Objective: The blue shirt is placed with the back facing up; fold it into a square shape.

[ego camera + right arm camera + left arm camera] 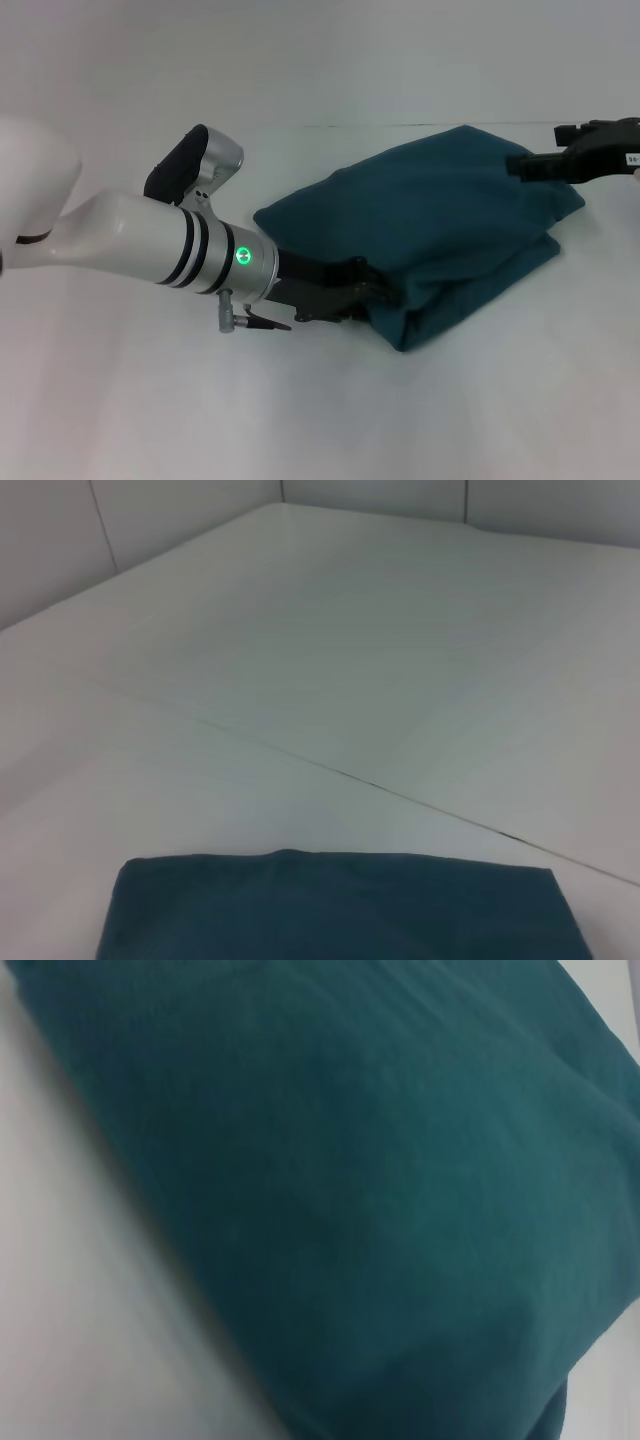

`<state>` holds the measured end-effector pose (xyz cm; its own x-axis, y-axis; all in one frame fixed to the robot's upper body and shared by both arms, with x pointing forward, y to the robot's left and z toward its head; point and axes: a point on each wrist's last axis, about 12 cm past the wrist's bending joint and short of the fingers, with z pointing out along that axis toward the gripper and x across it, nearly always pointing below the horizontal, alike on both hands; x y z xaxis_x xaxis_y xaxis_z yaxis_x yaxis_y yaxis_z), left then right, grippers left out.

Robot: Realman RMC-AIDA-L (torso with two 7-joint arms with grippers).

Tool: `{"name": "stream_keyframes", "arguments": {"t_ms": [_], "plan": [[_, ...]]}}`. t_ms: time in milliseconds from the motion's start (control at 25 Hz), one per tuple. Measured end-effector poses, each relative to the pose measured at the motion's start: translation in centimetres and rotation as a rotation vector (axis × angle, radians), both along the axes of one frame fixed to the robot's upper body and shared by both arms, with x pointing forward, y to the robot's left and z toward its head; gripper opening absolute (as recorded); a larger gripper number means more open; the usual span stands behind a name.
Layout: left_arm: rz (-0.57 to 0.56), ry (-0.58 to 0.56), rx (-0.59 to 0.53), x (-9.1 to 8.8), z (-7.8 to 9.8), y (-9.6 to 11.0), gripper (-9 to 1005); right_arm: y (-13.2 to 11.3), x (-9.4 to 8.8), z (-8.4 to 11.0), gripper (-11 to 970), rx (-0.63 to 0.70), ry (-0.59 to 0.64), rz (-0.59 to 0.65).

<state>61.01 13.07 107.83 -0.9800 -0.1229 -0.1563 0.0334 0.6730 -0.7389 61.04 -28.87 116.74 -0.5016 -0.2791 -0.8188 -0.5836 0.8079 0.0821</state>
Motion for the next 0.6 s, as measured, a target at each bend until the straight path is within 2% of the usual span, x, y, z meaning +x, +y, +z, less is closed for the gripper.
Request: {"name": "stream_keyframes", "arguments": {"t_ms": [240, 480, 600], "plan": [[0.008, 0.002, 0.002, 0.20, 0.11, -0.44, 396, -0.20, -0.14, -0.40, 925, 0.001, 0.001, 0.004], [-0.002, -0.002, 0.019, 0.22, 0.01, -0.79, 161, -0.41, -0.44, -0.77, 925, -0.003, 0.001, 0.007], [-0.004, -0.003, 0.025, 0.18, -0.07, -0.71, 130, -0.63, -0.61, -1.01, 925, 0.010, -0.005, 0.007]]}}
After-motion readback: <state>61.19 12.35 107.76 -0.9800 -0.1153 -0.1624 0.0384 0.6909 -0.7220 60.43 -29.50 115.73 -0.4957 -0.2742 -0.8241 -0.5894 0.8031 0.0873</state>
